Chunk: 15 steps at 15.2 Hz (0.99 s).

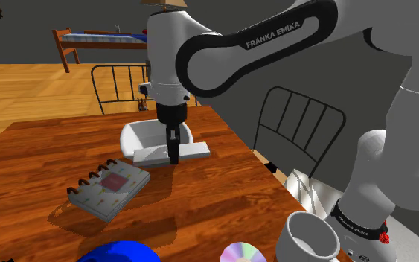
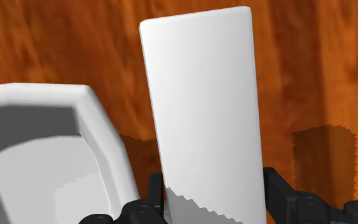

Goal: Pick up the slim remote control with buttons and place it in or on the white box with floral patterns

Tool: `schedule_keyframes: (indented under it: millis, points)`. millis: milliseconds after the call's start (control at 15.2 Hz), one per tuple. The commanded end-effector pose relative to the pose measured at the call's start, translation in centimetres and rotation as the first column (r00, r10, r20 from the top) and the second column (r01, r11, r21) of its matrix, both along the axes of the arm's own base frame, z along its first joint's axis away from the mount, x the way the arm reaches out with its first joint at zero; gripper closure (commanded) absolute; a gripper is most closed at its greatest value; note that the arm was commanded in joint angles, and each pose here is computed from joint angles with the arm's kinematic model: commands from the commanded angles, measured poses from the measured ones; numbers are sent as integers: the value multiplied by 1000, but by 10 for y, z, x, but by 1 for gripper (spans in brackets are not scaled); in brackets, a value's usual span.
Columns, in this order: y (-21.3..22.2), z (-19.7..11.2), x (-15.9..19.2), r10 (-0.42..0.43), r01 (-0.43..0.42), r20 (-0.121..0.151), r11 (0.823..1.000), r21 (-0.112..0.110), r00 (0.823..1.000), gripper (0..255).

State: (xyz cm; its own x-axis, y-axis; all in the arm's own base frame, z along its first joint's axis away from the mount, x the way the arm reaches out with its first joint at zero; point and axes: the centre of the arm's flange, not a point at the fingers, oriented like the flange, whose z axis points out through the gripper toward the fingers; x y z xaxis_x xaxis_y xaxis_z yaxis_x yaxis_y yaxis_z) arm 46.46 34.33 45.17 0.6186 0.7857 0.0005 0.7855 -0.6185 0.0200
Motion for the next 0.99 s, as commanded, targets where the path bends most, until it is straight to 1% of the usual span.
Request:
schedule_keyframes:
  millis: [0,792,924]
  points:
    - [22,-3,20,-1,1,1,1000,1,1000,255]
    - [146,-3,127,-1,1,1,1000,0,1000,255]
    - [146,-13,127,-1,1,1,1000,1,1000,255]
